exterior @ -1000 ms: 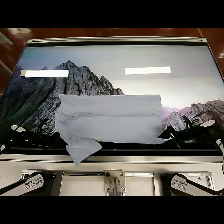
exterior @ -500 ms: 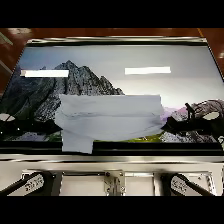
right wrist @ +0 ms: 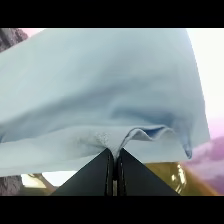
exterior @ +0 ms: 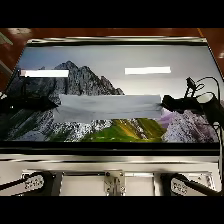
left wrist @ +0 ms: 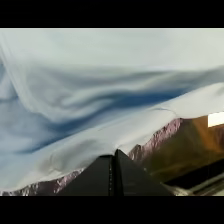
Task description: Fold the shirts.
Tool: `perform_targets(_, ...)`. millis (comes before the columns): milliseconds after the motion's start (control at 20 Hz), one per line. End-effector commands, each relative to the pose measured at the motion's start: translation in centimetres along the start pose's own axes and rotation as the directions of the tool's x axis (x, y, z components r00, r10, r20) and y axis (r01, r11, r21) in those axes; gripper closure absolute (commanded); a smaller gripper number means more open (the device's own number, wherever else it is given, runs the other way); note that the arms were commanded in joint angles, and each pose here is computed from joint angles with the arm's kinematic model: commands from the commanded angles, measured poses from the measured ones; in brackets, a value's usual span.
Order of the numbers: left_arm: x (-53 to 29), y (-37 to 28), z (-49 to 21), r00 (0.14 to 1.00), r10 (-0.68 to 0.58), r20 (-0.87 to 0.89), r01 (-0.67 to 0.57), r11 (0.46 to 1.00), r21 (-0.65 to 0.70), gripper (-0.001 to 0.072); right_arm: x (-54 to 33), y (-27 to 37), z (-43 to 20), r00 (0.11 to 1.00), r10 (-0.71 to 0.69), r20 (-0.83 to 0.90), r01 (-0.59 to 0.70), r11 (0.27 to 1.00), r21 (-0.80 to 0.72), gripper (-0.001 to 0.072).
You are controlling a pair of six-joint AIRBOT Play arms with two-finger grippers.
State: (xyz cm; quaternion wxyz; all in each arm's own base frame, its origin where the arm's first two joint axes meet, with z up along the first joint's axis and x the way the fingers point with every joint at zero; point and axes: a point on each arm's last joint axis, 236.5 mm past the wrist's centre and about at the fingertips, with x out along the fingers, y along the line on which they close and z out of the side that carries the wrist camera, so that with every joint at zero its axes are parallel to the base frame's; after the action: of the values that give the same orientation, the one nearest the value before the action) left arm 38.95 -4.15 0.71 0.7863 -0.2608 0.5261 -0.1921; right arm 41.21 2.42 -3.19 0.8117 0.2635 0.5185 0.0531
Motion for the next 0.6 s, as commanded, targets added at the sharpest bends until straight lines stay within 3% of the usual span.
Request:
perform_targets(0,1.5,1.8,3.0,1.0,0.011,0.012,-0.011,0.997,-0.07,0.0666,2.5,-0.4,2.7,0.999,-0.04,0.02,0.04,0.999,0.005,0.0648)
perform_targets(400,5.9,3.3,8.2,0.998,-0.034,0.057,0.04,0.993,-0.115,0.0665,6.1,-2.0,4.8,0.998,-0.069,0.005,0.069,0.997,0.023,0.0648)
perform_targets(550,7.6,4.5,7.9,0.999,-0.024,0.045,0.033,0.979,-0.201,0.0665,7.5,-2.4,4.6,0.997,-0.079,0.003,0.079,0.996,0.028,0.0647)
